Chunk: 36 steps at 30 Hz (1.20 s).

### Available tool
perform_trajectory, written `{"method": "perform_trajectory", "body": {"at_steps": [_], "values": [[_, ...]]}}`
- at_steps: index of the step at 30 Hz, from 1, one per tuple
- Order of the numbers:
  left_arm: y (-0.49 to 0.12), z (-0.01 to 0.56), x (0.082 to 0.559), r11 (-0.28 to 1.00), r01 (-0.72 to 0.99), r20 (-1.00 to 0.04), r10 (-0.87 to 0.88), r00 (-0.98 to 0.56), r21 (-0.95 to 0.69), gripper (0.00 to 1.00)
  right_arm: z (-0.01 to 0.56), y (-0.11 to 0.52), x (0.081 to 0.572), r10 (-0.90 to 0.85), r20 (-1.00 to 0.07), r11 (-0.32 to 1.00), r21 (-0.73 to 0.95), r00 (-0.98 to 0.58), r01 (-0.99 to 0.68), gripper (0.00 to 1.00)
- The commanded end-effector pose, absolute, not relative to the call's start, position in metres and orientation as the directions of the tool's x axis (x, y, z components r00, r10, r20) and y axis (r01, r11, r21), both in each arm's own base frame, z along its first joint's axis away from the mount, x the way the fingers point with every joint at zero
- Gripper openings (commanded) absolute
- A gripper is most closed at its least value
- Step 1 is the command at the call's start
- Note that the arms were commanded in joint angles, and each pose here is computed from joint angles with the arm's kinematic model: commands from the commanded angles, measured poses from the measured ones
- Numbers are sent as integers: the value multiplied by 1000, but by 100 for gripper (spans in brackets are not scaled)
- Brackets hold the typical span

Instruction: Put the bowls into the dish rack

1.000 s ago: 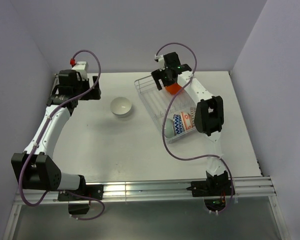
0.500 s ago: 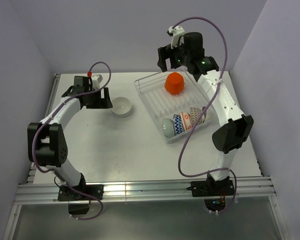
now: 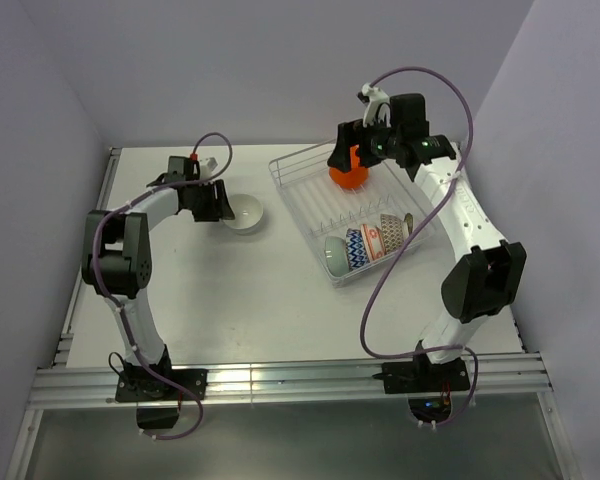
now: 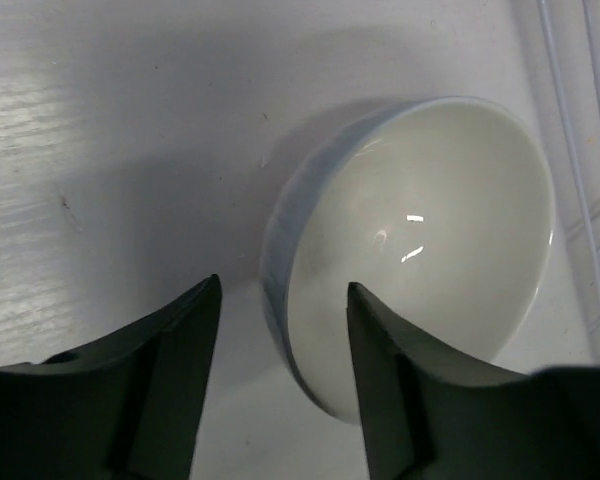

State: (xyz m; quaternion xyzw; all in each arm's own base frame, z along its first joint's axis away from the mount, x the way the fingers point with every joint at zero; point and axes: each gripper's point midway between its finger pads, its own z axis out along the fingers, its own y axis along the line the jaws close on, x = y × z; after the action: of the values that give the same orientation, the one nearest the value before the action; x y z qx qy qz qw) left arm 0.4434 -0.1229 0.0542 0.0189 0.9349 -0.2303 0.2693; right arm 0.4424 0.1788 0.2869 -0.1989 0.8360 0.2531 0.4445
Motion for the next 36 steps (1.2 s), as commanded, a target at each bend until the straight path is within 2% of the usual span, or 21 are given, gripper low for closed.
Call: {"method": "perform_trajectory", "body": {"at_steps": [1,5,7,10,11,14,18,23,29,36], "values": [[-138,69,462,868,195,-551,-104,-828,-457,56,316,185,423,-43,-880,758,280,-474,-589,100],[-141,60,461,861,173,-524,-121,-843,-479,41,305,186,419,-25,-857,758,320,-515,-569,100],[-143,57,459,854,166,-510,-130,-850,-494,38,297,187,416,-10,-843,756,345,-537,-556,100],[-144,55,459,849,161,-499,-134,-856,-503,15,292,189,419,20,-832,756,375,-554,-536,100],[-143,59,461,851,165,-510,-135,-850,-499,0,293,189,421,27,-832,757,379,-554,-533,100],[-151,84,458,800,206,-534,-163,-830,-564,0,296,193,422,63,-816,747,420,-574,-515,100],[-171,152,457,656,368,-633,-218,-743,-659,0,313,203,415,100,-812,696,470,-575,-543,100],[-190,225,442,488,463,-642,-309,-701,-740,0,344,219,406,160,-817,636,514,-553,-575,99],[-203,290,442,420,539,-682,-388,-620,-730,1,375,240,392,203,-813,569,552,-546,-610,98],[-214,331,438,340,569,-660,-465,-590,-748,0,403,265,370,229,-804,474,584,-548,-659,99]]}}
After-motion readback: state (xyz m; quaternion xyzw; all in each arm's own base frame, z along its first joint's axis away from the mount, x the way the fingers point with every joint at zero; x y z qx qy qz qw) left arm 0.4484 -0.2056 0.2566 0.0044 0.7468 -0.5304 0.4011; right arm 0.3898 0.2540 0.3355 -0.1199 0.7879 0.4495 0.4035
